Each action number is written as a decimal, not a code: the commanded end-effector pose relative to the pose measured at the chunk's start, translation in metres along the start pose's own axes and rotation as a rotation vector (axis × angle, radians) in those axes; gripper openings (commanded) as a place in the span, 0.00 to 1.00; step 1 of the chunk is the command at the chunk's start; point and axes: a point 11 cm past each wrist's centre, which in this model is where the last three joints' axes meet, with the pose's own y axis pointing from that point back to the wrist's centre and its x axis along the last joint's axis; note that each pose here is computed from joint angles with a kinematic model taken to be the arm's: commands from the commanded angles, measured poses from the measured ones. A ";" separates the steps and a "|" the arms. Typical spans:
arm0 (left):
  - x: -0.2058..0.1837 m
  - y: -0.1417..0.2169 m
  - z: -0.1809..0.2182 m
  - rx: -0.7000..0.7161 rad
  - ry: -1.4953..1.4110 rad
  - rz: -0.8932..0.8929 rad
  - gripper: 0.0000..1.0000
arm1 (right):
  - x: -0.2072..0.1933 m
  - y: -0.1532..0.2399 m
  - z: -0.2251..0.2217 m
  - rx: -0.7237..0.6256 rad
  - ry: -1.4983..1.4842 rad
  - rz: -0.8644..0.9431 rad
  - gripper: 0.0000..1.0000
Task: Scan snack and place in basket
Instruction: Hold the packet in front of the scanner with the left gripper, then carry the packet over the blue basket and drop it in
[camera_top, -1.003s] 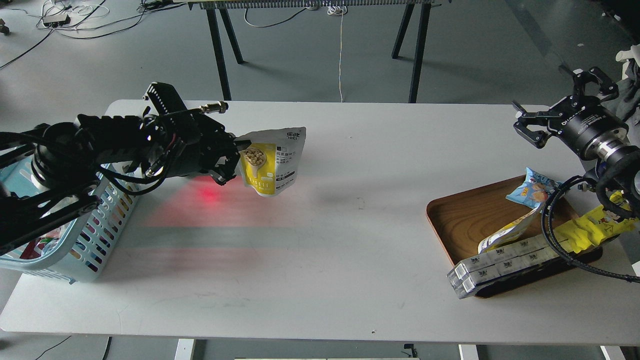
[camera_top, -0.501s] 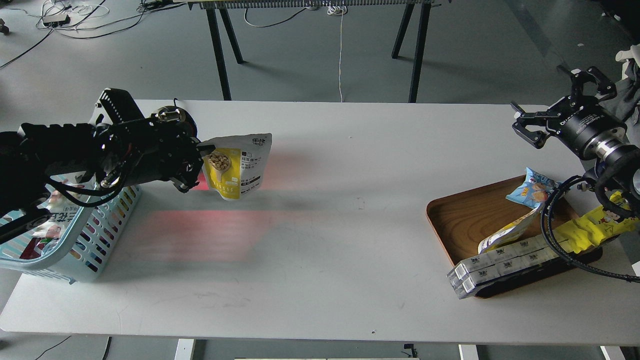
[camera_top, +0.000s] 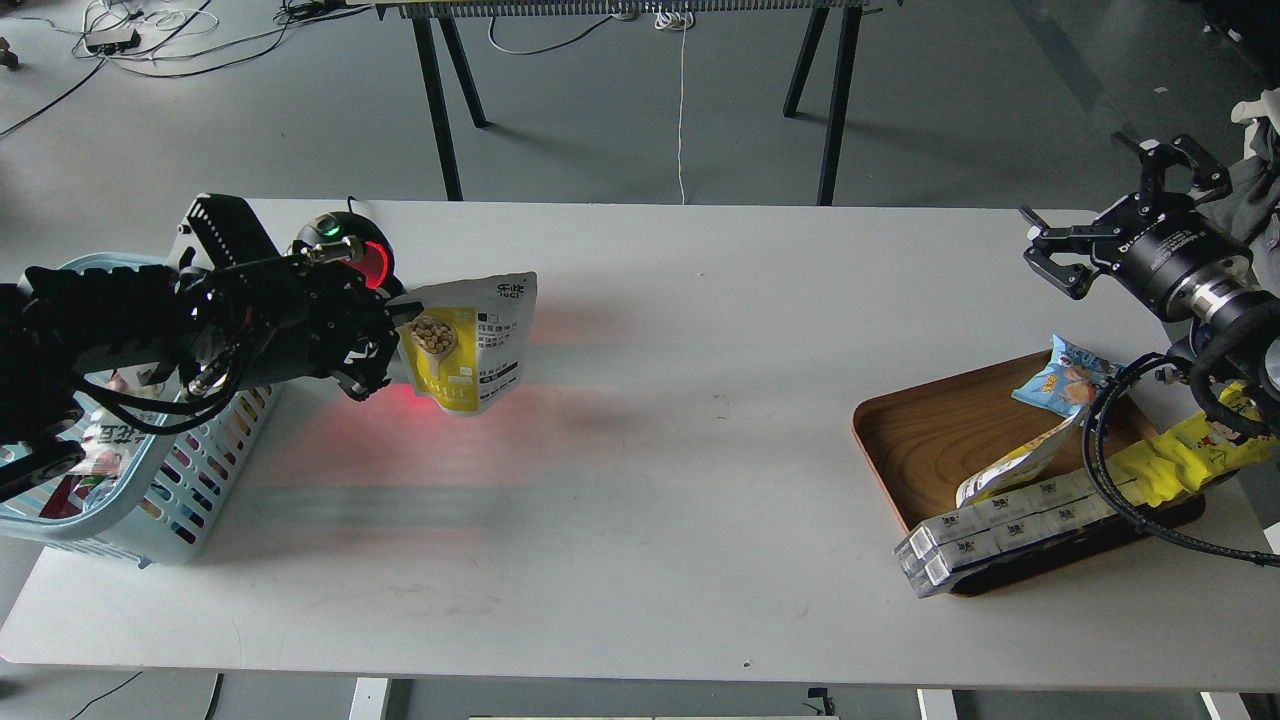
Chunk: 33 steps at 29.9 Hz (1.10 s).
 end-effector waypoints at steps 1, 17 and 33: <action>0.000 0.003 -0.004 0.012 -0.002 0.005 0.00 | 0.000 0.000 0.000 -0.001 0.000 -0.001 1.00; -0.005 0.087 -0.068 0.239 -0.076 0.066 0.00 | 0.000 -0.001 0.001 -0.005 0.009 0.009 1.00; -0.022 0.200 -0.114 0.436 -0.194 0.037 0.00 | -0.005 -0.005 0.004 -0.018 0.032 0.004 1.00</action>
